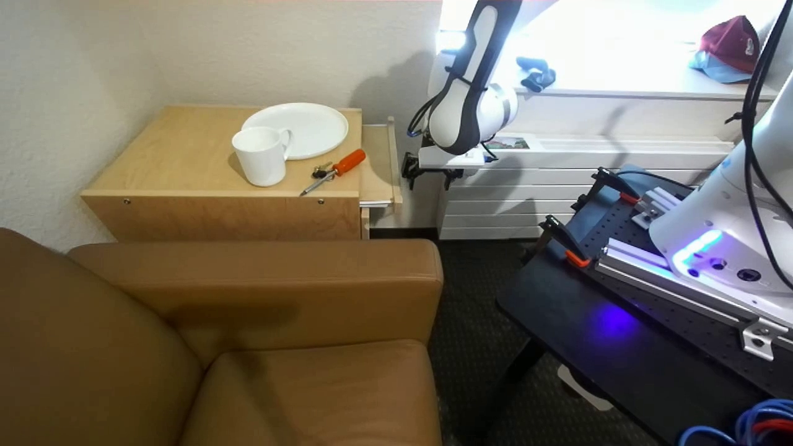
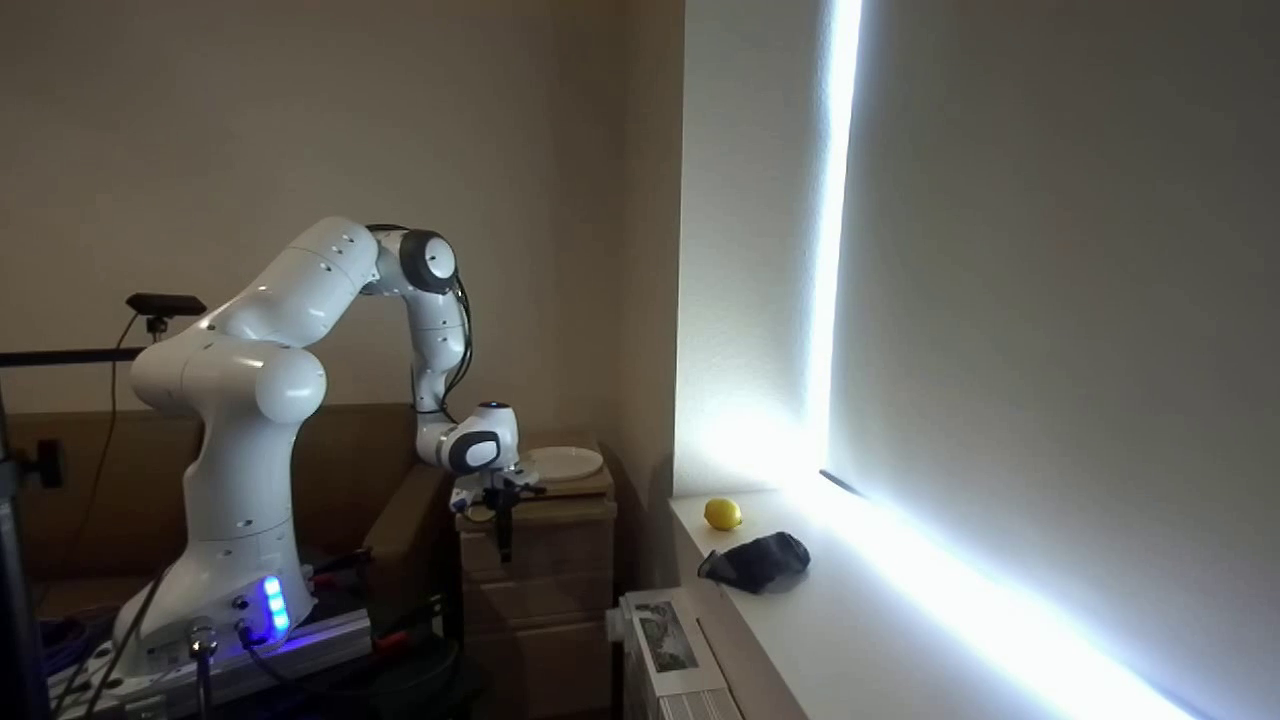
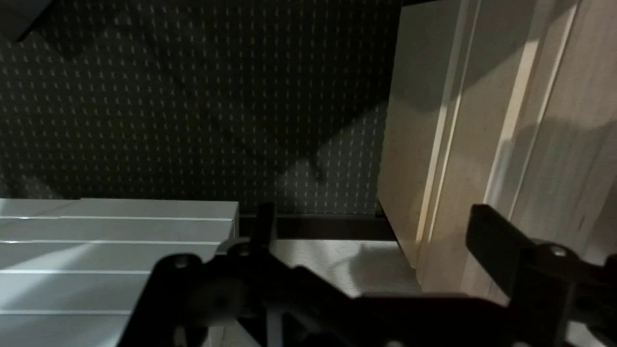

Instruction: Close the top compartment of the dresser

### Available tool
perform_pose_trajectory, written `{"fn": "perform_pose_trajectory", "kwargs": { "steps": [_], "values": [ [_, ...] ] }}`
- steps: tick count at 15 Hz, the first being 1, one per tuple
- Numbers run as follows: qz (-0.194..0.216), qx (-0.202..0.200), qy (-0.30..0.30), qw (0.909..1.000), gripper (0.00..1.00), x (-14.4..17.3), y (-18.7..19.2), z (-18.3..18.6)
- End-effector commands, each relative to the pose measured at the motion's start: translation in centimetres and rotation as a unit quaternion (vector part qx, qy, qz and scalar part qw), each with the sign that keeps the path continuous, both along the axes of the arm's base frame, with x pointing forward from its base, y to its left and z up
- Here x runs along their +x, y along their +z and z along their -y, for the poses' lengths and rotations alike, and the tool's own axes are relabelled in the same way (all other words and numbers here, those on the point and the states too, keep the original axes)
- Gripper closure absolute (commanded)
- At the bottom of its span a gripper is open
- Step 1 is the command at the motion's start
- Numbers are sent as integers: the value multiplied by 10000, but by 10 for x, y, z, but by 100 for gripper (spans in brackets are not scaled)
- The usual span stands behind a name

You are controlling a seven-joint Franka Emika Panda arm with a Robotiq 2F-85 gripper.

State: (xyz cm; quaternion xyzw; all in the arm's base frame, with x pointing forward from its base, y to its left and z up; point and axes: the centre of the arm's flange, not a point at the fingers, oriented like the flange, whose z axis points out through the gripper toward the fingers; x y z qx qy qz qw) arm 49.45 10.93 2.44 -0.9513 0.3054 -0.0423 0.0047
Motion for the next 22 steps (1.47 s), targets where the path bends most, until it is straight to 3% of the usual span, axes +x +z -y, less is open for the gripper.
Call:
{"fn": "perform_pose_trajectory", "kwargs": {
  "steps": [1,8,13,15,17,20,22],
  "values": [
    [159,162,-107,9997,0,17,-16,-13],
    [190,402,-134,9989,0,36,-14,-48],
    [342,636,318,9969,0,19,11,-99],
    [116,194,320,9992,0,6,9,-94],
    [223,-326,232,9989,0,2,13,-76],
    [519,-1045,-150,9931,0,9,33,-25],
    [518,-1286,-556,9888,0,16,54,14]
  ]
}}
